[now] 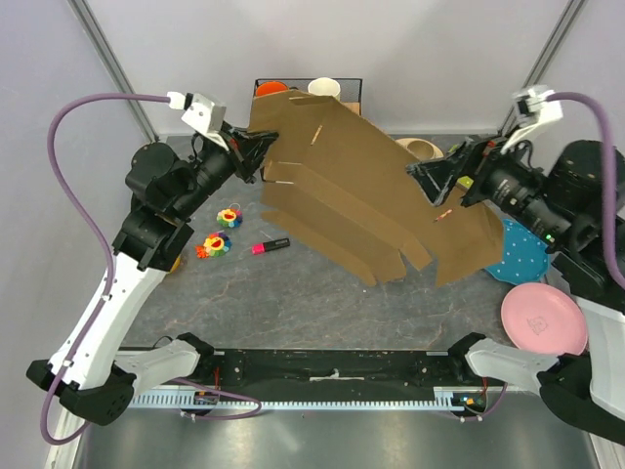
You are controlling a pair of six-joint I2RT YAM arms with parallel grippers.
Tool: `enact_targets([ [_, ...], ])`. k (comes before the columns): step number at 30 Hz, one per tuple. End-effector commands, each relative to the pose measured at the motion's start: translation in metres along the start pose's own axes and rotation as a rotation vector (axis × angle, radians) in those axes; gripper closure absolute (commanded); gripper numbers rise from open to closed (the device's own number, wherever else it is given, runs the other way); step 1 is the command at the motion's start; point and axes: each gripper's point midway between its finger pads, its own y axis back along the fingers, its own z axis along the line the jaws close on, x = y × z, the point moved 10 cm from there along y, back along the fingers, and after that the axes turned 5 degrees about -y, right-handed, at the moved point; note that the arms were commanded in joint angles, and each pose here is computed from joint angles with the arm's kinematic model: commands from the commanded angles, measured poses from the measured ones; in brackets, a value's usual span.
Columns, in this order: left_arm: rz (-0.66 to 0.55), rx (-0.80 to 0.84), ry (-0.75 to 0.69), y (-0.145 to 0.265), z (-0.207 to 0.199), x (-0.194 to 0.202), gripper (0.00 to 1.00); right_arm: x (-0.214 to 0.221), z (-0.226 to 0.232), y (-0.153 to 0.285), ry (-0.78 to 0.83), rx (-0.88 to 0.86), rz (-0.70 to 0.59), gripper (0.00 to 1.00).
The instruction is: Fold the paper box
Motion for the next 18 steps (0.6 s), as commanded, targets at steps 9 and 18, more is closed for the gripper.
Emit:
enact_targets([
  [9,0.320,-0.165,0.753,0.047,-0.033,0.024,0.98,-0.040,-0.009,0.049,-0.146,0.239,-0.420,0.02],
  [18,0.432,-0.151,0.923,0.073,-0.047,0.000,0.98,-0.045,-0.012,0.067,-0.169,0.284,-0.483,0.02],
])
